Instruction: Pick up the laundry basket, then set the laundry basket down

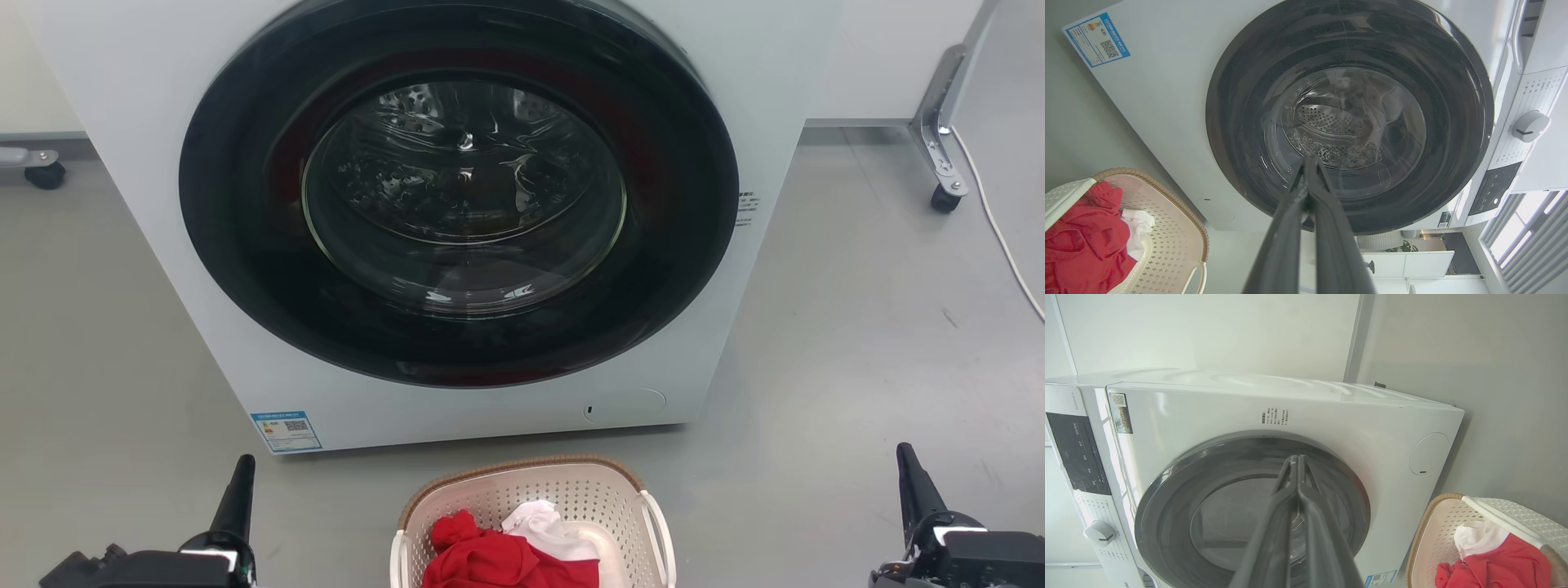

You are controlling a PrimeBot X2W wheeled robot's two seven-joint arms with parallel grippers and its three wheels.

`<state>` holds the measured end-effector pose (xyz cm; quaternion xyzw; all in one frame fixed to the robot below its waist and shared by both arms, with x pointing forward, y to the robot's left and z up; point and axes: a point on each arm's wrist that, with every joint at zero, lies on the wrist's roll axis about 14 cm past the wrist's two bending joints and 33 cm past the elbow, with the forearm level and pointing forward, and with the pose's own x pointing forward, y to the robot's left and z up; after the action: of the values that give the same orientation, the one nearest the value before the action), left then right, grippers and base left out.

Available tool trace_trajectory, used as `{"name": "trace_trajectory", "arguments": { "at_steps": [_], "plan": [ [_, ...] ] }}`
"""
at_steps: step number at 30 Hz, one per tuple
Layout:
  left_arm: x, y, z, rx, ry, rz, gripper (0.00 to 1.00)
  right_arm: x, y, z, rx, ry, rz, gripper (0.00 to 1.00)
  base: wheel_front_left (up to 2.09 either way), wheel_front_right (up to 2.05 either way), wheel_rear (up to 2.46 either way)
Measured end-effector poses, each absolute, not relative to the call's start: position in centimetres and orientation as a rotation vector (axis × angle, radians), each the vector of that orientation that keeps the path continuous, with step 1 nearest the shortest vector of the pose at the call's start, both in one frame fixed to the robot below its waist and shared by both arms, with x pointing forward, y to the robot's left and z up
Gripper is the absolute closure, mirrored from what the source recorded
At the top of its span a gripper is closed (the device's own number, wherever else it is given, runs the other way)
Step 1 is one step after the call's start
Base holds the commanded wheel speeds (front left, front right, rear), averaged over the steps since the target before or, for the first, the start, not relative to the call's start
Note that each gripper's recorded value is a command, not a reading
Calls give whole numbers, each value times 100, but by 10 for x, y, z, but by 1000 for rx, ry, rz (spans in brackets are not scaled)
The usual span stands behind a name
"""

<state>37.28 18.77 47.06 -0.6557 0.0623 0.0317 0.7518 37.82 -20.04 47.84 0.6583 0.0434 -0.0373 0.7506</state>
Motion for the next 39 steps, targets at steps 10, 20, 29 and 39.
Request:
{"name": "trace_trajectory", "arguments": {
  "at_steps": [10, 20, 29, 39],
  "plan": [
    [378, 191, 479, -1566, 88, 54, 100, 380, -206, 481, 1571, 55, -86, 100, 0, 0, 0],
    [379, 192, 479, -1572, 86, 55, 100, 381, -206, 481, 1571, 53, -86, 100, 0, 0, 0],
    [379, 192, 479, -1572, 87, 55, 100, 381, -206, 481, 1572, 53, -86, 100, 0, 0, 0],
    [379, 192, 479, -1572, 87, 56, 100, 381, -206, 481, 1572, 53, -86, 100, 0, 0, 0]
  ]
}}
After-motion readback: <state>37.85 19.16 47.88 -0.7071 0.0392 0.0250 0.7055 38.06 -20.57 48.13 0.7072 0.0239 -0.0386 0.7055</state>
